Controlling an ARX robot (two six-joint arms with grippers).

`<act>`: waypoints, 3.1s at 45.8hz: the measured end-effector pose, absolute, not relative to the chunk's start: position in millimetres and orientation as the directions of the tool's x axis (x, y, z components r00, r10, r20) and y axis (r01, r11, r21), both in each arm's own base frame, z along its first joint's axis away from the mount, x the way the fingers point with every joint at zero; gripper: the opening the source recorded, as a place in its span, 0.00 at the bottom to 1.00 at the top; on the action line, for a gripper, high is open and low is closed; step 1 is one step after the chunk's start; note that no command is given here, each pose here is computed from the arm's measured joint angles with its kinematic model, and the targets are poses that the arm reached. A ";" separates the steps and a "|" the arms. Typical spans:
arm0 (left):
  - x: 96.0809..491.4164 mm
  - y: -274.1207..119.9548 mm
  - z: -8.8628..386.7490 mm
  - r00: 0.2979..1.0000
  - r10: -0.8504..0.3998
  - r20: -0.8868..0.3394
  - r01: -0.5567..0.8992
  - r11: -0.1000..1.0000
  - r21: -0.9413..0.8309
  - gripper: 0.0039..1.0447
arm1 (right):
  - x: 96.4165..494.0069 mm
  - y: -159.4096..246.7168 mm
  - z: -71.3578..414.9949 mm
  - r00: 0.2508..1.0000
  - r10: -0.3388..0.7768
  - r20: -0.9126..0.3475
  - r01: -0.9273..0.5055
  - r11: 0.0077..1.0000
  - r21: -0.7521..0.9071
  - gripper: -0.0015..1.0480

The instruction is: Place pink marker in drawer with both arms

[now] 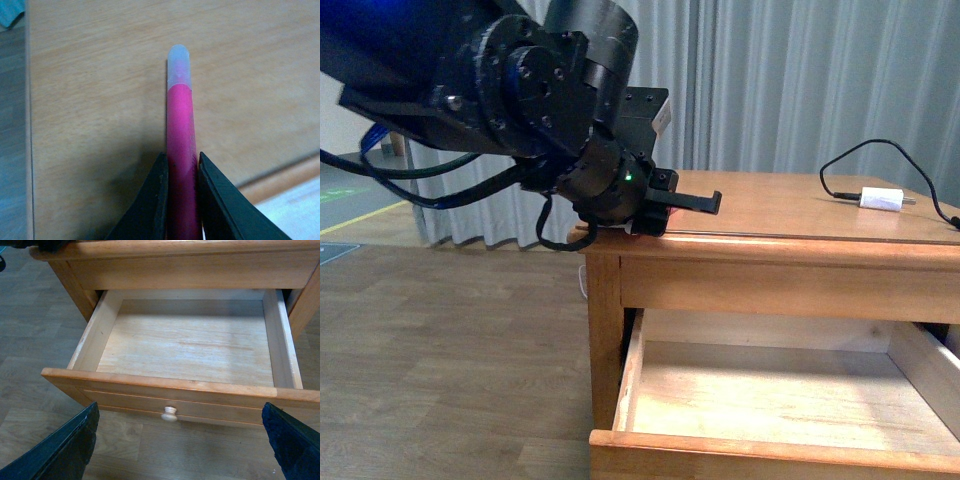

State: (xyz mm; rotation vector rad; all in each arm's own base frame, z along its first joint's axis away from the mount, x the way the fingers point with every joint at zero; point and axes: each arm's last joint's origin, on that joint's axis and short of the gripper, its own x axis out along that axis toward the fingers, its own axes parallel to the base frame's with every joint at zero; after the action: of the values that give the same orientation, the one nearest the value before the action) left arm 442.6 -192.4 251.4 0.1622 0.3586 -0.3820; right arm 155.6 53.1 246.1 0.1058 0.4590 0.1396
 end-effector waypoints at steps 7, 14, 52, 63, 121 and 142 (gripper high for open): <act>414.5 -172.8 261.1 0.805 -0.500 -0.320 0.564 0.811 0.153 0.14 | 155.6 53.1 246.1 0.887 0.158 -0.434 -0.110 0.985 0.133 0.92; 368.7 -156.5 278.3 0.700 -0.667 -0.257 0.714 0.640 0.284 0.14 | 155.6 53.1 246.1 0.887 0.158 -0.434 -0.110 0.985 0.133 0.92; 395.4 -237.3 156.8 0.670 -0.564 -0.483 0.737 0.583 0.341 0.14 | 155.6 53.1 246.1 0.887 0.158 -0.434 -0.110 0.985 0.133 0.92; 399.6 -254.2 143.1 0.661 -0.558 -0.502 0.742 0.583 0.329 0.13 | 155.6 53.1 246.1 0.887 0.158 -0.434 -0.110 0.985 0.133 0.92; 155.1 -45.7 313.8 0.946 -0.325 0.023 0.318 0.936 0.148 0.94 | 155.6 53.1 246.1 0.887 0.158 -0.434 -0.110 0.985 0.133 0.92; 117.0 -11.6 263.6 1.000 -0.012 0.006 0.012 1.000 -0.010 0.66 | 155.6 53.1 246.1 0.887 0.157 -0.433 -0.110 0.985 0.133 0.92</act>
State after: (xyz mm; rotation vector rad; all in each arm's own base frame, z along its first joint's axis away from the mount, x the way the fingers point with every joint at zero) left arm 117.0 -11.6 263.6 -0.0101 -0.0058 -0.0122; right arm 155.6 53.1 246.1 0.1057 0.4589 0.1392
